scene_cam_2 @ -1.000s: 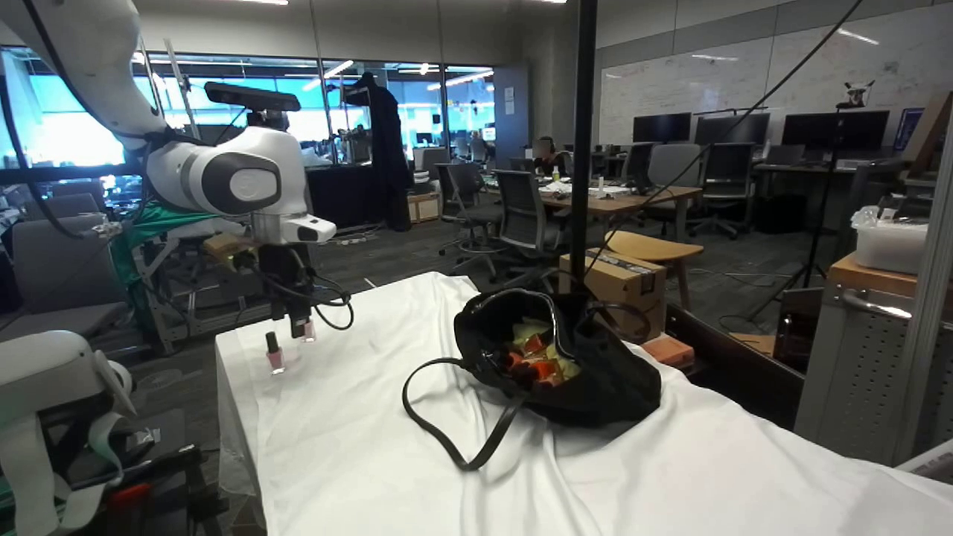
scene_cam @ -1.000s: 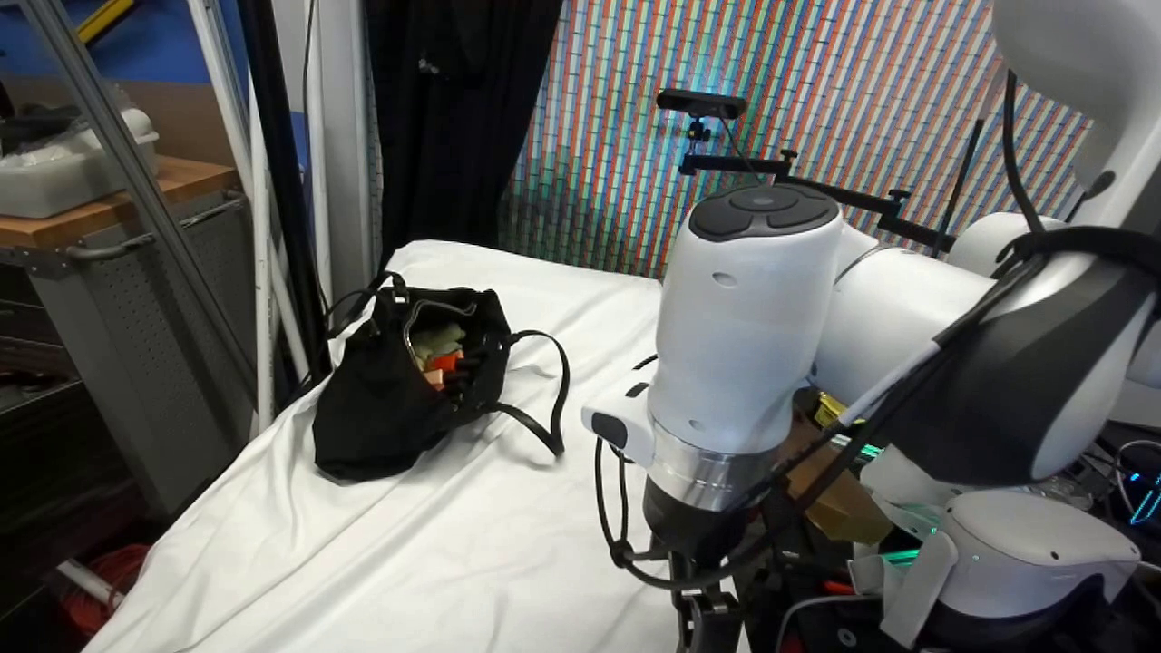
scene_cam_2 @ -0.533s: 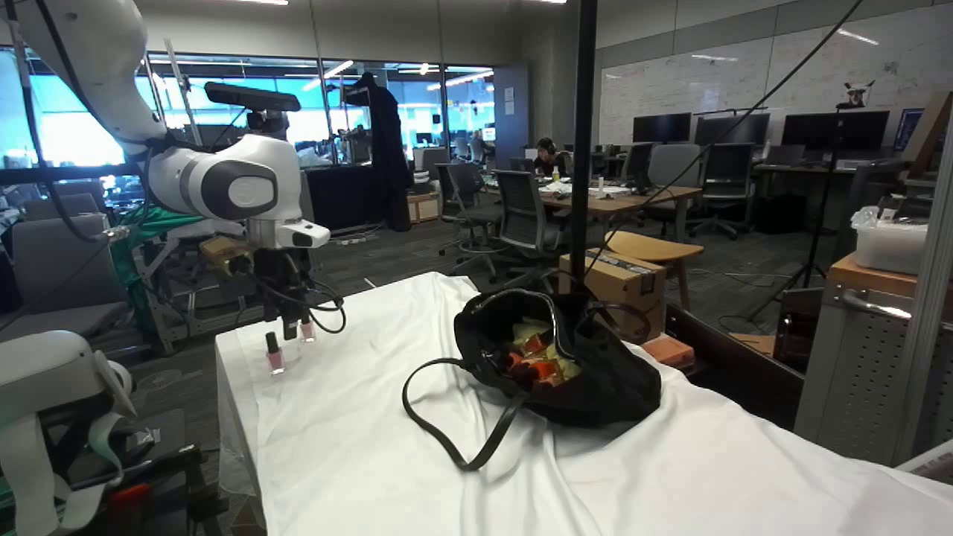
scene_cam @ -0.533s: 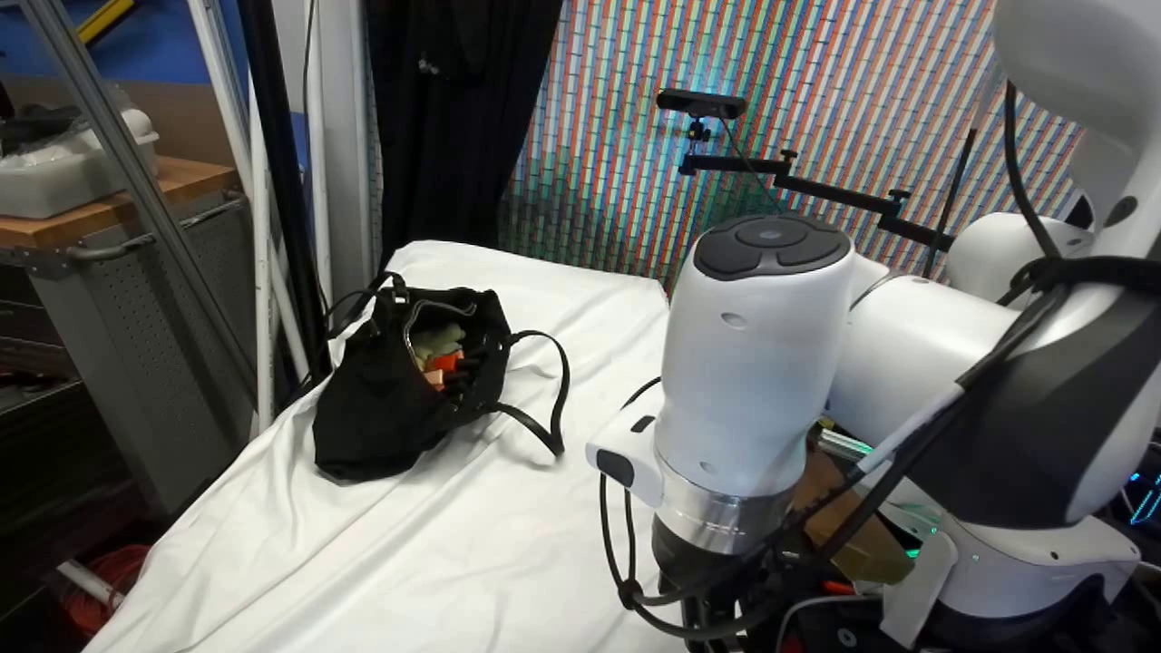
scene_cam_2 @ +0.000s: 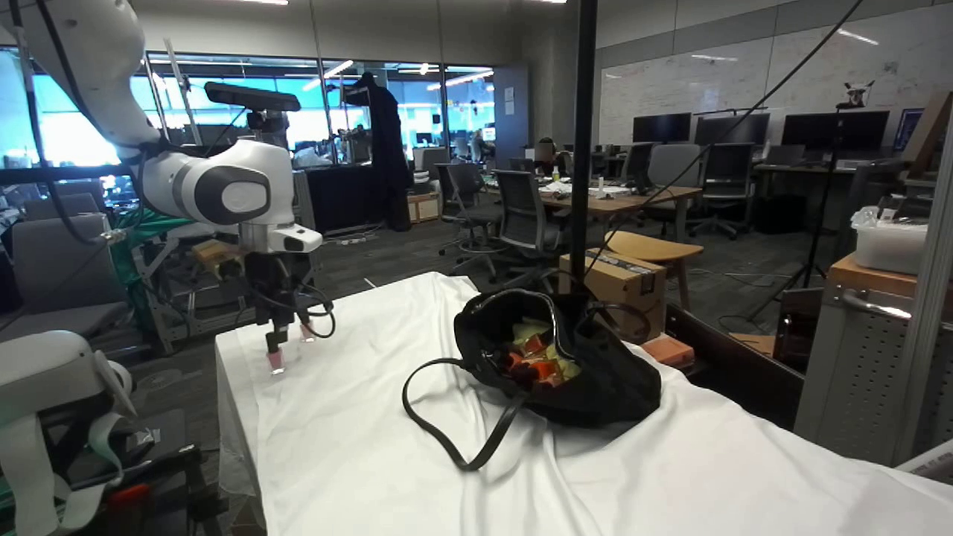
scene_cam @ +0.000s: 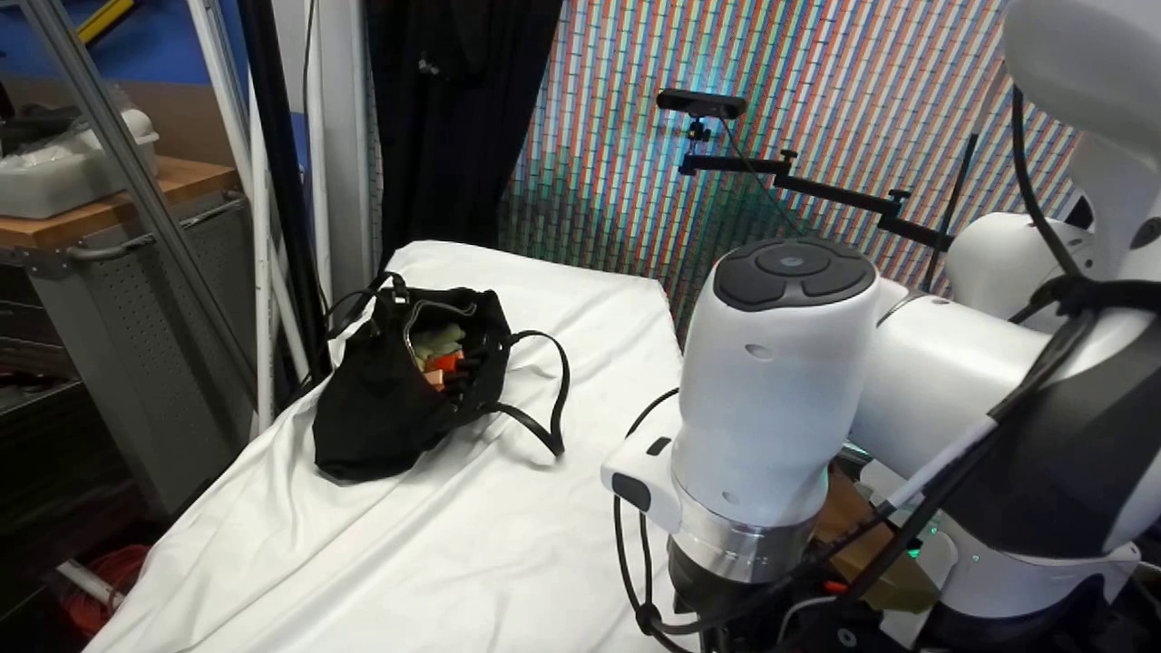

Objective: Pick up all the nail polish on the table and put them in the bag

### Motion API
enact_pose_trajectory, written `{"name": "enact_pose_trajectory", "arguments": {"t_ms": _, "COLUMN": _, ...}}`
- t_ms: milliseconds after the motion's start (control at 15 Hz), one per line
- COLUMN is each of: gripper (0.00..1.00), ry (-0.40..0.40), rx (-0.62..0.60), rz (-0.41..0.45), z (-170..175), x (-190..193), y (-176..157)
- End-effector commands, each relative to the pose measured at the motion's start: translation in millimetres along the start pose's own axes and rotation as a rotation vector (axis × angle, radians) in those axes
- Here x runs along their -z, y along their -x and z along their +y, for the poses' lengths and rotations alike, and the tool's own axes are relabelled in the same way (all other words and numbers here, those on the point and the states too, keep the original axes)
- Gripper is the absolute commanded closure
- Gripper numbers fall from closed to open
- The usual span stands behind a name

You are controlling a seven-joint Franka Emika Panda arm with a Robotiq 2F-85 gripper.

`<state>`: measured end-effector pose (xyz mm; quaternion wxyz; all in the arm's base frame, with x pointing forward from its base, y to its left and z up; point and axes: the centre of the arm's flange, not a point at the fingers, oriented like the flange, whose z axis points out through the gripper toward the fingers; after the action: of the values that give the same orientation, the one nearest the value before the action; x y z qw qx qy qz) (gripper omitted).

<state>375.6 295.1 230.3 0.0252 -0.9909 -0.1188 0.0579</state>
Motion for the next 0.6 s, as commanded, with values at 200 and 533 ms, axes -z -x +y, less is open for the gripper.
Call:
{"name": "enact_pose_trajectory", "arguments": {"t_ms": 200, "gripper": 0.00, "ry": -0.033, "rx": -0.035, "rz": 0.033, "z": -13, "x": -13, "y": 19}}
{"name": "enact_pose_trajectory", "arguments": {"t_ms": 533, "gripper": 0.00, "ry": -0.040, "rx": -0.025, "rz": 0.051, "z": -16, "x": -24, "y": 23}}
